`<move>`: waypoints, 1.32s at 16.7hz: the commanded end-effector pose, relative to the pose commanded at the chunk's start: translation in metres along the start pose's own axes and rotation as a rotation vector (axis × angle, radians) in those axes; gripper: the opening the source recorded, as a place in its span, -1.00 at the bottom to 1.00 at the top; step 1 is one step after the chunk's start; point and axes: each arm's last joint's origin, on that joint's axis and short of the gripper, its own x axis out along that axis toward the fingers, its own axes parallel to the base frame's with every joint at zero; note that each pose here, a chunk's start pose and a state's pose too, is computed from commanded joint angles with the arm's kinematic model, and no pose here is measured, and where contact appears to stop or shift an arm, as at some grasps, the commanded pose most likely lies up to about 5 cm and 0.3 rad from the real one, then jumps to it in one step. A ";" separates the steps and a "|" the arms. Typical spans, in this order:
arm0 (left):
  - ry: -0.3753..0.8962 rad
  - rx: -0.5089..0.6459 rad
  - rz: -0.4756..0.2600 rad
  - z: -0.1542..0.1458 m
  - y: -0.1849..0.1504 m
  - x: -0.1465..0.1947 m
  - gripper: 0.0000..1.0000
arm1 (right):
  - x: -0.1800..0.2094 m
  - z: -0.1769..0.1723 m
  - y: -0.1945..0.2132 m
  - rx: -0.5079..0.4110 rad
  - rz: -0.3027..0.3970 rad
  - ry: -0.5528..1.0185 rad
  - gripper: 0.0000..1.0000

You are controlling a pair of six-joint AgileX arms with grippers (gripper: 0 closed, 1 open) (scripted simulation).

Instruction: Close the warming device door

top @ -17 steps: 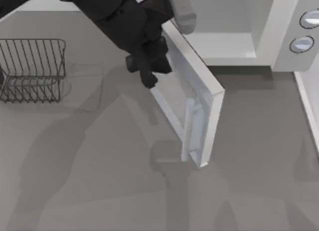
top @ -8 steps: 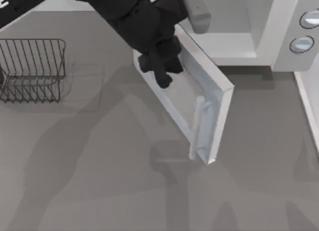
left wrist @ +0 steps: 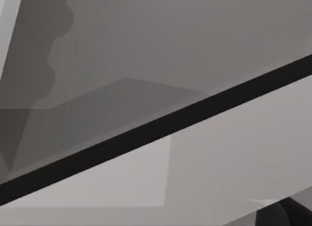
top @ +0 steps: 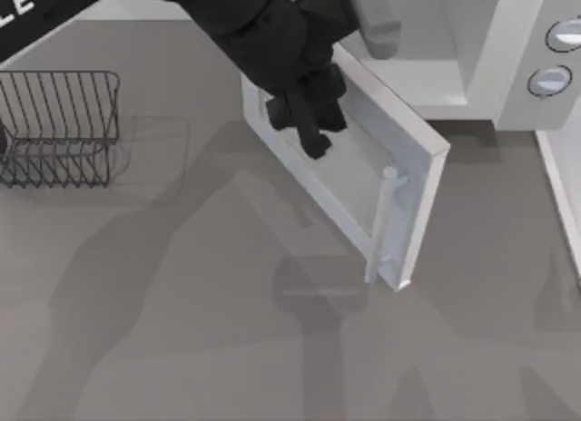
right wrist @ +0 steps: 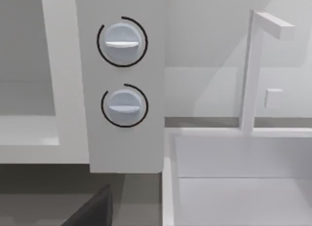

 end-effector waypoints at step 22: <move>0.000 -0.007 0.001 0.026 -0.006 0.014 -1.00 | 0.000 0.000 0.000 0.000 0.000 0.000 1.00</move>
